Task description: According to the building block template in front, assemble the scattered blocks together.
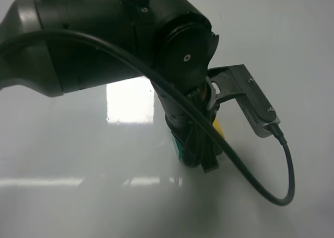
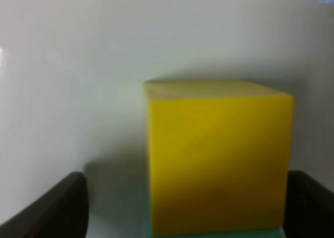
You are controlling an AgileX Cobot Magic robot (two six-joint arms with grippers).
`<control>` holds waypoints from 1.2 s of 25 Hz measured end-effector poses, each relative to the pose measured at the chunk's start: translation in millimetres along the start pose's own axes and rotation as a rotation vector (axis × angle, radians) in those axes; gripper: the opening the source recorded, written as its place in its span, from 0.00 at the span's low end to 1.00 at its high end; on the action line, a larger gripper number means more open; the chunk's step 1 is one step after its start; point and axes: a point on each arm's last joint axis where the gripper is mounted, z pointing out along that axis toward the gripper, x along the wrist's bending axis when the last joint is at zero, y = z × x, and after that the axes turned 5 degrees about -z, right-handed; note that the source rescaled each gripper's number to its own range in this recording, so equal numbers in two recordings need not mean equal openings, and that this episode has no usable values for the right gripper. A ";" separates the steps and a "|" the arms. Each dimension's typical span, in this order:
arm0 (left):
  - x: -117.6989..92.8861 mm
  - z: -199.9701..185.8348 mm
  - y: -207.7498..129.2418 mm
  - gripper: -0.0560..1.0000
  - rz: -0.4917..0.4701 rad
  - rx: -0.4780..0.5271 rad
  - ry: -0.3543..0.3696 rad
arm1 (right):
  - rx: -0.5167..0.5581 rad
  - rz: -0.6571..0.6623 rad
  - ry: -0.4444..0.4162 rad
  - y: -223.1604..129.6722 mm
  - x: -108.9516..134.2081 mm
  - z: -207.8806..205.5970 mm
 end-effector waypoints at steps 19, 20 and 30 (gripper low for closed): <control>-2.2 9.8 3.8 0.73 0.035 -0.009 0.007 | 0.000 0.000 0.000 0.0 0.0 0.0; -2.2 9.8 3.8 0.73 0.036 -0.009 0.007 | 0.000 0.000 0.000 0.0 0.0 0.0; -0.8 9.7 3.8 0.73 0.046 -0.009 0.023 | 0.000 0.000 0.000 0.0 0.0 0.0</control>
